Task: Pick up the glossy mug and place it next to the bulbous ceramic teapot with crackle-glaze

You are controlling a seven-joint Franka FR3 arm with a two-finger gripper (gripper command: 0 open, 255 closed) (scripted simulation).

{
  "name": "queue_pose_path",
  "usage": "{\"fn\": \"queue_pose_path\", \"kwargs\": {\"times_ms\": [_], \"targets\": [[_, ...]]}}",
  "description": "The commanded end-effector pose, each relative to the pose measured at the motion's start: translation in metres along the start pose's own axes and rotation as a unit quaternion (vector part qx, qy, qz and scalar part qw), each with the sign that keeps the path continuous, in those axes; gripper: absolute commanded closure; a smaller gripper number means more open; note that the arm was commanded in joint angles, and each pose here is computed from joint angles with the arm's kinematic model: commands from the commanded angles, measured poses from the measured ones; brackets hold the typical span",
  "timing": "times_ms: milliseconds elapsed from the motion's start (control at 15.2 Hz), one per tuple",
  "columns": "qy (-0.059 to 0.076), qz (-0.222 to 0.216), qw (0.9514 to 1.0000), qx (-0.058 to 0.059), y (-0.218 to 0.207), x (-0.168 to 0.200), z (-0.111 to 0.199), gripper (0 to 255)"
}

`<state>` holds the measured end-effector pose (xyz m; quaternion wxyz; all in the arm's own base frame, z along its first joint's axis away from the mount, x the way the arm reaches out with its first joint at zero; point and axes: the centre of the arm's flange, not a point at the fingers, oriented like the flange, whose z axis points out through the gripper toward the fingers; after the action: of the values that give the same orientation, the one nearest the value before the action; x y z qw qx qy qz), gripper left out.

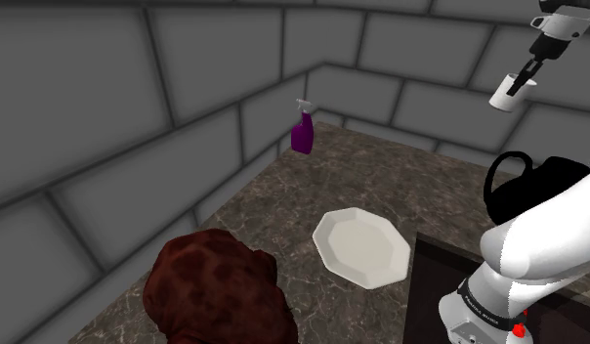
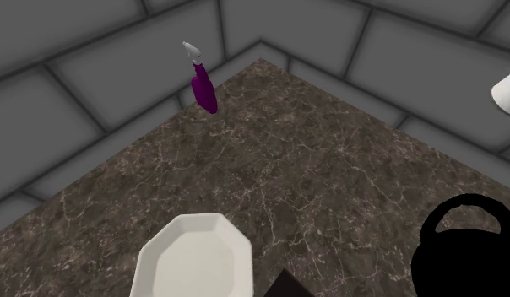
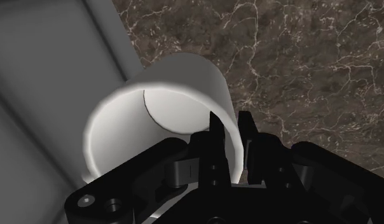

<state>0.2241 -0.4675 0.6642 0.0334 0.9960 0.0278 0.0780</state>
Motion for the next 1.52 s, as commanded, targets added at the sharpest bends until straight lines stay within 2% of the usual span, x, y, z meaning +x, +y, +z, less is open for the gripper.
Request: {"fn": "queue_pose_path", "kwargs": {"times_ms": [0, 528, 1452], "targets": [[0.0, -0.001, 1.0, 0.0, 0.015, -0.019, -0.002, 255], [0.0, -0.001, 1.0, 0.0, 0.082, -0.11, -0.011, 255], [0.0, -0.001, 1.0, 0.0, 0.077, -0.121, 0.062, 255]]}}
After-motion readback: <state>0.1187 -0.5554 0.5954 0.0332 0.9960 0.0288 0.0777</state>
